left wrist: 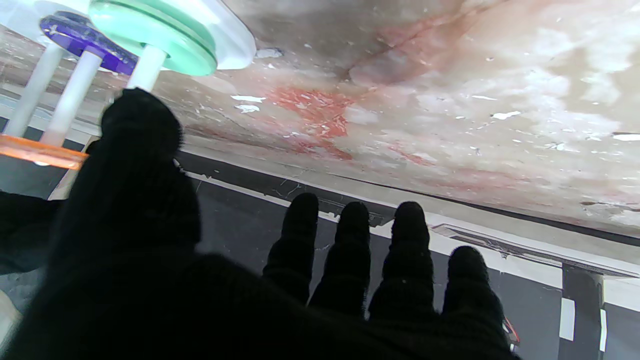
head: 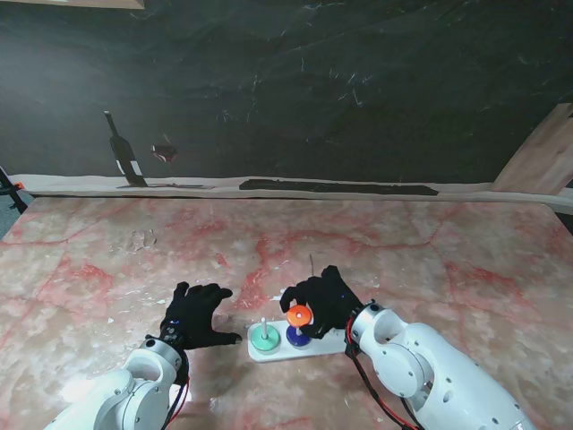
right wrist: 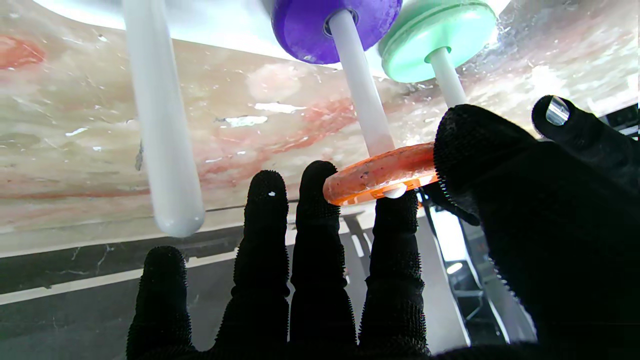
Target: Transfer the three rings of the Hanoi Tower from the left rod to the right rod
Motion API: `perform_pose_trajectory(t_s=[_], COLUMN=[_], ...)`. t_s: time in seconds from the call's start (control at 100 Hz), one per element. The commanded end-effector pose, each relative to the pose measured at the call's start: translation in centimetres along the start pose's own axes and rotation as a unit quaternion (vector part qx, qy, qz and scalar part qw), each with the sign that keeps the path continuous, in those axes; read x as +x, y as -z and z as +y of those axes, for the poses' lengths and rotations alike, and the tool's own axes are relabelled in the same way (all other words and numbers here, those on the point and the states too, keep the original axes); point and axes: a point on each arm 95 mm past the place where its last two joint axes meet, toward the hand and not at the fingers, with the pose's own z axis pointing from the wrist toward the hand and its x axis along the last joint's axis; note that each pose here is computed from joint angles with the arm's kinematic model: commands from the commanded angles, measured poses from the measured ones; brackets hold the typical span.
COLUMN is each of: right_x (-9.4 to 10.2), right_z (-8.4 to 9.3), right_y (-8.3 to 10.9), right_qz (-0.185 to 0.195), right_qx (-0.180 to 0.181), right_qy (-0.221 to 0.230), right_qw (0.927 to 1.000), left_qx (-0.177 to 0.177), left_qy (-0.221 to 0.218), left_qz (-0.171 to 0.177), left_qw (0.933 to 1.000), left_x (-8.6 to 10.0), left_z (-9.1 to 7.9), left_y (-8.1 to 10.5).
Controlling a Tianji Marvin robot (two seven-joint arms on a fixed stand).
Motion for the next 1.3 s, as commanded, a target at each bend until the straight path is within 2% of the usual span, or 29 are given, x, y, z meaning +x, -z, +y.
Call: perform_pose_trajectory(t_s=[0.0, 0.54, 0.78, 0.89, 1.02, 1.29], right_x=[0.1, 0.5, 0.9, 0.9, 0.6, -0.2], right_z=[-0.5, -0.7, 0.1, 0.8, 1.6, 2.0], right_y=[0.1, 0.5, 1.0, 1.8, 3.0, 5.9], right_qz=[0.0, -0.006, -0.016, -0.034, -0.069, -0.145], right_qx=[0.006, 0.027, 0.022, 0.014, 0.007, -0.018], right_qy=[0.001, 0.003, -0.005, -0.015, -0.05, -0.103], right_qw=[1.0, 0.9996, 0.9996, 0.9992, 0.9963, 0.984], left_qx=[-0.001, -0.001, -0.006, -0.01, -0.022, -0.05], left_qy=[0.003, 0.001, 0.0, -0.001, -0.002, -0.014], left_qz=[0.003, 0.003, 0.012, 0.02, 0.035, 0.065], left_qw=[1.0, 1.0, 0.9999, 0.9997, 0.9992, 0.9965], left_x=[0.2, 0.2, 0.5, 0.7, 1.1, 2.1], left_z=[0.0, 0.0, 0.1, 0.2, 0.5, 1.3], left_y=[0.0, 0.0, -0.3, -0.6, -1.1, -2.3])
